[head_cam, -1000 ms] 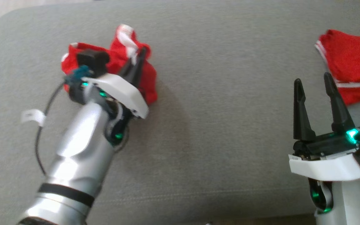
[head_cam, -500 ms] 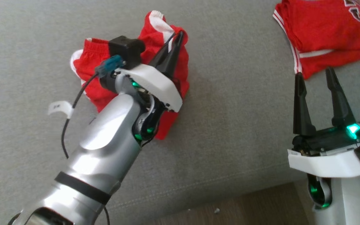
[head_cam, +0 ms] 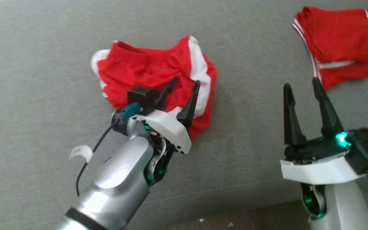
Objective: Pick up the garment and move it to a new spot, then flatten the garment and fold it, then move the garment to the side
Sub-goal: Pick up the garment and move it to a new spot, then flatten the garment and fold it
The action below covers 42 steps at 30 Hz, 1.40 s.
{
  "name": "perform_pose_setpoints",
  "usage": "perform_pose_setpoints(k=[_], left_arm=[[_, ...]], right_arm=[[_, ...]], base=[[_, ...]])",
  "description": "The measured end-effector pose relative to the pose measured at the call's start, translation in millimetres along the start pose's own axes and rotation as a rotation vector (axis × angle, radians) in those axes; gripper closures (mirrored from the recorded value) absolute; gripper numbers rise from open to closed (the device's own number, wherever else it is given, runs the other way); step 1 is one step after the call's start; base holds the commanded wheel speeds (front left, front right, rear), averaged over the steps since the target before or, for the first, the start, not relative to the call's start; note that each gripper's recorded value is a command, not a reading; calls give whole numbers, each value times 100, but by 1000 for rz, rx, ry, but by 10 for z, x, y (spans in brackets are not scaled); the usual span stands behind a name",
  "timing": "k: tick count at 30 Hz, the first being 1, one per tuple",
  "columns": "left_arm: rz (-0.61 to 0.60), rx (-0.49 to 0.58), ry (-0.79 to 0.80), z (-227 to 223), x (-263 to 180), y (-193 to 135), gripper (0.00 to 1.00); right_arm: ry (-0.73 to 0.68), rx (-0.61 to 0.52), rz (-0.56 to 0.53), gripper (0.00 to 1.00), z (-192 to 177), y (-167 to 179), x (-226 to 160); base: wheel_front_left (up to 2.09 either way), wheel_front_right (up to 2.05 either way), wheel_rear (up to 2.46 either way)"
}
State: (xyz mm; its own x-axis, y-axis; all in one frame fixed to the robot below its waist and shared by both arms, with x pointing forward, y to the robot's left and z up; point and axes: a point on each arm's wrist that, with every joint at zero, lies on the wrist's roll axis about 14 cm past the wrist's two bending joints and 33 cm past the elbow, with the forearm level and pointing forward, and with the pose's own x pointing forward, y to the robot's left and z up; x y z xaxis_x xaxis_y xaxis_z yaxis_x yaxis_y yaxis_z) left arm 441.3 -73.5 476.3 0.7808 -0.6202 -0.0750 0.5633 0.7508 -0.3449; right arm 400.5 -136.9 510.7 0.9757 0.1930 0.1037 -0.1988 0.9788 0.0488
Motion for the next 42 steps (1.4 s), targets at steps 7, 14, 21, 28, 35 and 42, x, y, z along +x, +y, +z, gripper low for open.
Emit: perform_pose_setpoints(k=[7, 14, 21, 28, 35, 42], left_arm=[[223, 60, -213, 537, -698, 404, 0], [459, 101, -339, 703, -1636, 712, 0], [592, 189, -381, 714, -2244, 790, 0], [626, 260, -393, 728, -2501, 749, 0], [625, 266, -358, 601, -2536, 720, 0], [604, 281, -353, 587, -2497, 660, 0]], right_arm=[[20, 48, 71, 0, -50, 297, -105], [29, 59, 139, 0, -54, 555, -235], [19, 56, 180, 0, -5, 698, -297], [50, 57, 178, 0, -89, 709, -441], [67, 59, 172, 0, -136, 699, -510], [67, 59, 173, 0, -136, 706, -524]], base=[[0, 0, 0], [0, 0, 0], [0, 0, 0], [0, 0, 0], [0, 0, 0], [0, 0, 0]])
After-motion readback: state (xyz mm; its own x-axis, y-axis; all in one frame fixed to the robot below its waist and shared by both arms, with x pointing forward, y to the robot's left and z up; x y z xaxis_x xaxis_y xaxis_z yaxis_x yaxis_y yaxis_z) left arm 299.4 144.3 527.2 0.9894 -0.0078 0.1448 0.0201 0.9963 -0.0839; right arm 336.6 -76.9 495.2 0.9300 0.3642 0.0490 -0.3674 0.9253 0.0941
